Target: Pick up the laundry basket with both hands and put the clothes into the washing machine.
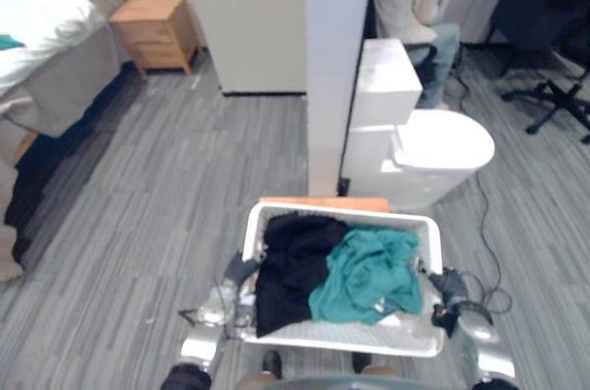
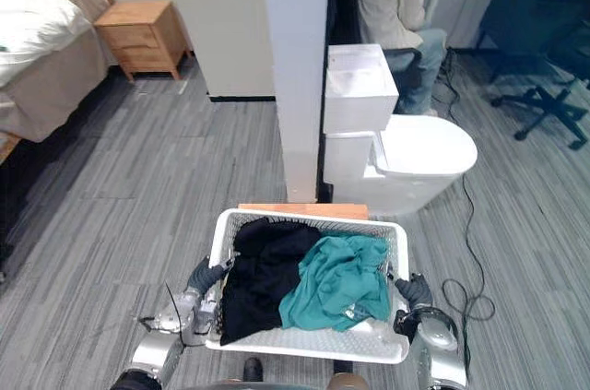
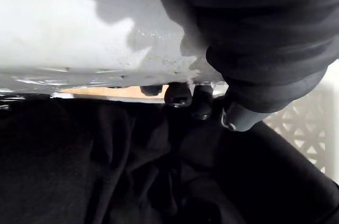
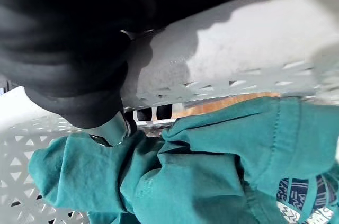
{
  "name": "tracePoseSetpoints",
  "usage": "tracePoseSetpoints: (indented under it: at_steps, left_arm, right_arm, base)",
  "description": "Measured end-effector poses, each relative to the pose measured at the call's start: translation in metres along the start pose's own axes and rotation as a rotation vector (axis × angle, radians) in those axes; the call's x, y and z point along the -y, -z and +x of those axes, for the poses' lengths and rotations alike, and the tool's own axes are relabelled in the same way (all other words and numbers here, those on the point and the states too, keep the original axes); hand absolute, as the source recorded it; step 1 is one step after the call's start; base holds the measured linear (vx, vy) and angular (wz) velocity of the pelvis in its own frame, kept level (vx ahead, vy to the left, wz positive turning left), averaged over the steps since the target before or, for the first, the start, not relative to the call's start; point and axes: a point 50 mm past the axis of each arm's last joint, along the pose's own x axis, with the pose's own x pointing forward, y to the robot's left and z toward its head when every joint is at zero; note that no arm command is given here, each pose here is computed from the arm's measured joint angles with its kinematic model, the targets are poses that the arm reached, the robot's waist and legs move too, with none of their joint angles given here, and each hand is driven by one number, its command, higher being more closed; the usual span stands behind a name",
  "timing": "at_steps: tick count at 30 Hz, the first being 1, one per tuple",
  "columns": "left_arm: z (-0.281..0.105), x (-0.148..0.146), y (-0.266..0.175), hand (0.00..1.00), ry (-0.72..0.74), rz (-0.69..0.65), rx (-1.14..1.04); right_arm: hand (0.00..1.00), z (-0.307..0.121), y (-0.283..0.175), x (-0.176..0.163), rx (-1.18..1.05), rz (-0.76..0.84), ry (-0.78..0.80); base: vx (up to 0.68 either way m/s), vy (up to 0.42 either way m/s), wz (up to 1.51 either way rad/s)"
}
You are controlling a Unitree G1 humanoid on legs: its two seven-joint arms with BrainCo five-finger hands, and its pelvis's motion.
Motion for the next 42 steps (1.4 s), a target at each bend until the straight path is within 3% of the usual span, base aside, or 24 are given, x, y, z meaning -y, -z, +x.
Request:
tracePoseSetpoints:
  at_steps: [14, 20, 26, 31, 37, 42]
  left_arm:
    - [-0.003, 0.009, -0.026, 1.00, 0.047, 0.001, 0.092]
    - [0.007, 0.022, -0.049, 1.00, 0.122, 0.130, 0.160]
    - [0.022, 0.033, -0.078, 1.00, 0.165, 0.220, 0.232]
    - [0.020, 0.025, -0.063, 1.00, 0.111, 0.131, 0.186]
    - [0.007, 0.012, -0.023, 1.00, 0.065, 0.075, 0.057]
    - [-0.009, 0.017, 0.000, 1.00, 0.046, -0.053, 0.002]
  right_arm:
    - [1.00, 0.013, -0.005, -0.004, 0.006, 0.097, 0.015]
    - [1.00, -0.014, 0.014, 0.009, 0.019, 0.223, 0.117]
    - [1.00, -0.019, 0.020, 0.015, 0.007, 0.237, 0.161]
    - [1.00, -0.004, 0.000, 0.009, 0.047, 0.186, 0.119]
    - [1.00, -0.022, 0.034, 0.002, -0.057, 0.156, 0.112]
    - [1.00, -0.028, 0.027, 0.005, -0.016, 0.103, 0.110]
  base:
    - [-0.17, -0.024, 0.07]
    - [-0.47, 0.229, -1.22]
    - [-0.31, -0.042, -2.13]
    - [-0.11, -0.149, -2.19]
    - [0.19, -0.256, -1.66]
    - [0.22, -0.019, -1.58]
